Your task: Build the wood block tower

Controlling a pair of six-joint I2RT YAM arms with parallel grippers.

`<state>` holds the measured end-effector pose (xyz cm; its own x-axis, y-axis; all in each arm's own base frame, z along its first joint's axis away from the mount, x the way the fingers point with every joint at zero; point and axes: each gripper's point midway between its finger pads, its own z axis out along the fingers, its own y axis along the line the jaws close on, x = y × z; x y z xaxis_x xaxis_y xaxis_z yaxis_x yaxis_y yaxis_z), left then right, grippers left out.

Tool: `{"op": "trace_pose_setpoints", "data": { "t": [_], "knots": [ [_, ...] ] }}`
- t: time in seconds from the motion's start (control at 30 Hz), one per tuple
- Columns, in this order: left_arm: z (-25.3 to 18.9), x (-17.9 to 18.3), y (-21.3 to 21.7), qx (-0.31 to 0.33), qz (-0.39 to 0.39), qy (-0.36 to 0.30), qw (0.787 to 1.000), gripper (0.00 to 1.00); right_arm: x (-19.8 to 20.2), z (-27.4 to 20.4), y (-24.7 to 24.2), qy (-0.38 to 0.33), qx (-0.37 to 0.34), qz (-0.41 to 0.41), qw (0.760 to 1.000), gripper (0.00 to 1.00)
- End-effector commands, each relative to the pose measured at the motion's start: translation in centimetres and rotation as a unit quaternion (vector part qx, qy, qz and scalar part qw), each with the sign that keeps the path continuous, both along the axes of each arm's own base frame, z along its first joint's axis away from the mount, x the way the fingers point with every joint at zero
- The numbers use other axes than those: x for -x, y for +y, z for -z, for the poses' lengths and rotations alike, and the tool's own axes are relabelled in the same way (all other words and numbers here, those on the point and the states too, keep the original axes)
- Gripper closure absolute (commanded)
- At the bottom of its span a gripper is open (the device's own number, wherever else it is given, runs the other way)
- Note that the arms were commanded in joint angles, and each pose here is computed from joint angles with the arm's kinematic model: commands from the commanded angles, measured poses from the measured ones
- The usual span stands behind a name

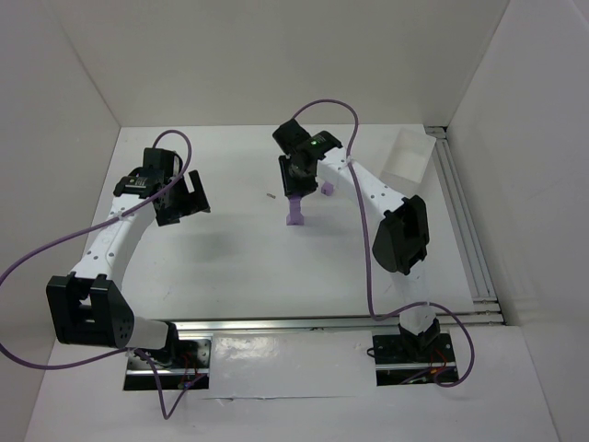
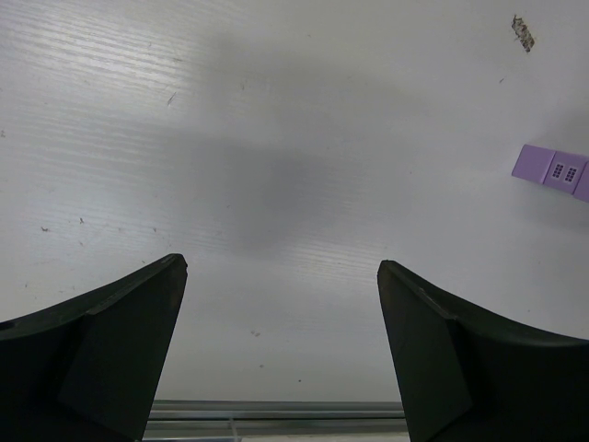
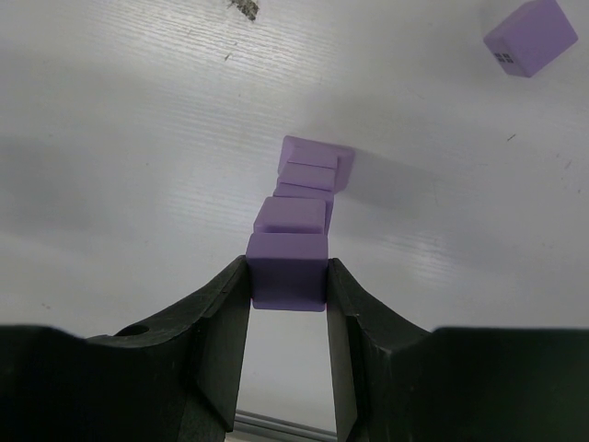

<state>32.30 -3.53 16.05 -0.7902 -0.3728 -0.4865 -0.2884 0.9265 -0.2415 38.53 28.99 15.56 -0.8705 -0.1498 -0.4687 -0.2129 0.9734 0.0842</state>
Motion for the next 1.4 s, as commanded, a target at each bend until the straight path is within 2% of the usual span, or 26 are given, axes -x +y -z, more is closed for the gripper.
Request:
{"op": "trace_pose_setpoints", "data": {
  "t": [0.0, 0.8, 1.37],
  "knots": [
    [-0.7, 0.0, 0.2, -0.003, 0.006, -0.015, 1.0, 0.02, 0.1, 0.2, -0.2, 0.002, 0.005, -0.007, 1.0, 0.7],
    [-0.7, 0.0, 0.2, -0.003, 0.006, -0.015, 1.0, 0.02, 0.1, 0.0, 0.4, 0.002, 0.005, -0.012, 1.0, 0.49],
    [-1.0, 0.0, 0.2, -0.003, 0.006, -0.019, 1.0, 0.02, -0.3, -1.4, 0.2, -0.011, 0.005, -0.007, 1.0, 0.49]
  ]
}}
